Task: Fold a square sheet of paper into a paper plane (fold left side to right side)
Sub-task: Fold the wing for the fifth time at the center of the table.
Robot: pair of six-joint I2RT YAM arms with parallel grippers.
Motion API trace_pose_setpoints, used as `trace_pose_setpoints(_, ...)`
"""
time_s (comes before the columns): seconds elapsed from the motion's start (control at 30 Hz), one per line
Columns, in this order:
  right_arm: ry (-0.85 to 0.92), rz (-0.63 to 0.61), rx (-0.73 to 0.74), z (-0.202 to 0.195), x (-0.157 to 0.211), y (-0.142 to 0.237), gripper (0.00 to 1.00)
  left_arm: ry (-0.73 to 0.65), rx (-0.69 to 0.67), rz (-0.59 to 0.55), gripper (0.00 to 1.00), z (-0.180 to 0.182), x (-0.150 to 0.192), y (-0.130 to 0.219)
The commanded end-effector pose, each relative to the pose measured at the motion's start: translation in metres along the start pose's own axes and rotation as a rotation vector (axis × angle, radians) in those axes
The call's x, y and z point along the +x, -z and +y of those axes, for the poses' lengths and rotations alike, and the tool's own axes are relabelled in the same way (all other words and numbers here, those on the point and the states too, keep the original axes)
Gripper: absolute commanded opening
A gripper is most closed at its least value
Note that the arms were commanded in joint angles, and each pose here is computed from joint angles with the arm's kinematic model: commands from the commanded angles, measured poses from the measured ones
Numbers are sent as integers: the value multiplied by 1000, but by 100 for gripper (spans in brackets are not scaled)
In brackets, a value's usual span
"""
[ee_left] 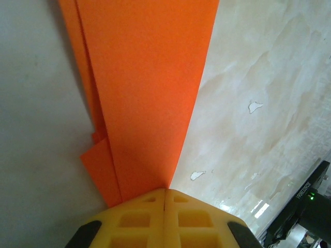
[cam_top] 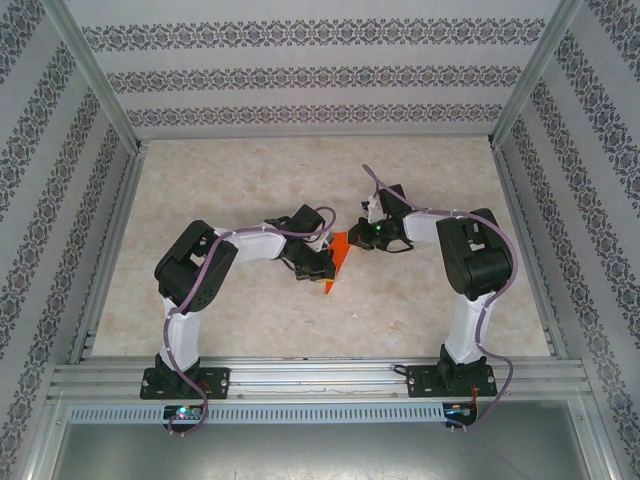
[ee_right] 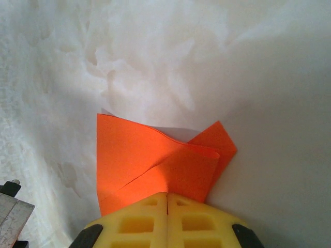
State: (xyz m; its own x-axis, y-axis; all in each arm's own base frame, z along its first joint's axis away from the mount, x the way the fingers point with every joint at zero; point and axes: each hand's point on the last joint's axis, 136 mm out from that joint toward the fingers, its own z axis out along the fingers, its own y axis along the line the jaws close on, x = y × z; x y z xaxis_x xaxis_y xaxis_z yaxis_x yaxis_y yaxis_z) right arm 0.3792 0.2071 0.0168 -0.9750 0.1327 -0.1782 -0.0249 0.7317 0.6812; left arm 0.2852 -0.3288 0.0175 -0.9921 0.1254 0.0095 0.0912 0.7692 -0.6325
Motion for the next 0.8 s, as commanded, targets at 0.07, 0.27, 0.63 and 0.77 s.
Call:
trace_pose_setpoints(0.07, -13, -109, 132, -40, -38, 8, 0, 93, -189, 122, 2, 52, 40, -10)
trace_pose_setpoints(0.27, -30, -123, 138, -46, -52, 11, 0, 96, -189, 122, 2, 52, 40, -10)
trace_pose_setpoints(0.63, -16, -164, 113, -31, -72, 34, 0, 90, -188, 120, 2, 51, 40, -11)
trace_pose_setpoints(0.77, -27, -164, 75, -16, -61, 46, 0, 89, -187, 117, 2, 51, 39, -10)
